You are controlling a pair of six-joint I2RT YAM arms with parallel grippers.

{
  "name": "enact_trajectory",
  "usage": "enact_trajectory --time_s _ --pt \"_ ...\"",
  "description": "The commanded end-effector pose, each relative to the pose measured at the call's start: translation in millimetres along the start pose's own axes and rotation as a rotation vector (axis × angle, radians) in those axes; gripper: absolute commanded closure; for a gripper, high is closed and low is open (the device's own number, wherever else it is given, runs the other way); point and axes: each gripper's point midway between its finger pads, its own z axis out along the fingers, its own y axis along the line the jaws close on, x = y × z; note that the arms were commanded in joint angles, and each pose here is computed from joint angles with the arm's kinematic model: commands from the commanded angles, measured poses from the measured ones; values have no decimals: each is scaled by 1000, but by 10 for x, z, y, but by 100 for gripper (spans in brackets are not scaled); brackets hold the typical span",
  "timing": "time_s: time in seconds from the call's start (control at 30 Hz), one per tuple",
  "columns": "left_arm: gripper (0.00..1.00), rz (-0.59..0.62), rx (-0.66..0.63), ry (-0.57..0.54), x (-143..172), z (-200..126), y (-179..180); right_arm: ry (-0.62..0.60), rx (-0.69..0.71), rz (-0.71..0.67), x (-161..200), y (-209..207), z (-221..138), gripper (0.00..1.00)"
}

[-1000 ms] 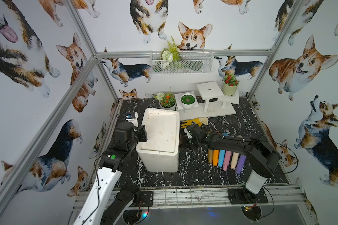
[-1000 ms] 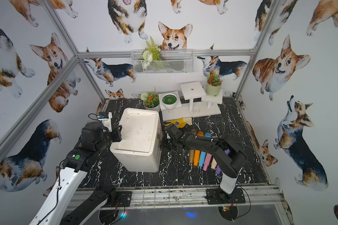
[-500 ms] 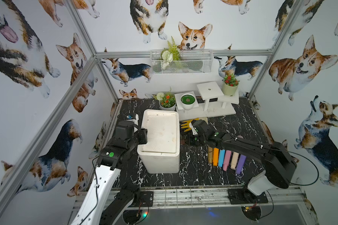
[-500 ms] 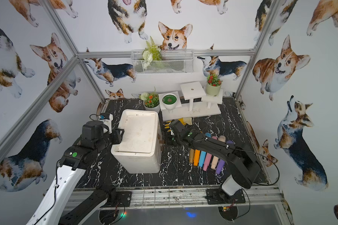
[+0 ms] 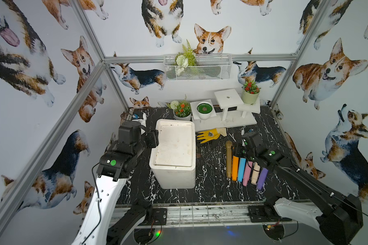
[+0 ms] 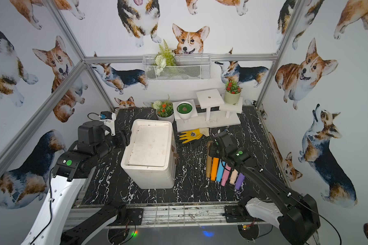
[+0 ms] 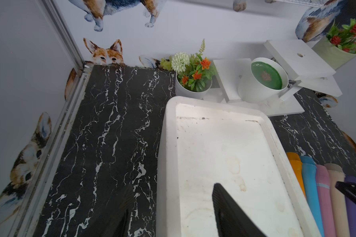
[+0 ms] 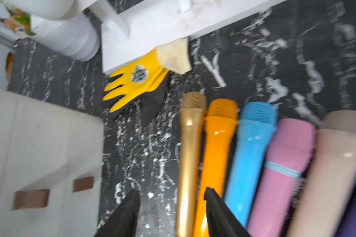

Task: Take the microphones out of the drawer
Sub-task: Reset both arms

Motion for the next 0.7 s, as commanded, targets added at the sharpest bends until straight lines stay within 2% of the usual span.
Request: enact_trajectory --time_s 0.0,0.1,0.27,0.33,0.4,0.5,0.67 --pt "29 63 -119 -24 -129 -45 218 -105 192 -73 -98 -454 -92 31" --pt "26 68 -183 -37 -229 -24 366 -213 311 -56 -227 -755 -177 20" --pt "23 41 -323 -43 -272 30 710 -303 380 -67 -357 -1070 -100 18" --pt "18 16 -384 -49 -246 58 884 -333 409 -57 -394 -1211 -31 17" --pt "17 -2 -430 -45 -188 110 1034 -354 432 -54 -408 -1335 54 18" --pt "12 -55 -494 -21 3 266 1283 -347 433 -43 -447 -1451 180 17" --pt "3 -213 -596 34 628 638 1763 -378 473 -99 -529 -1559 386 17"
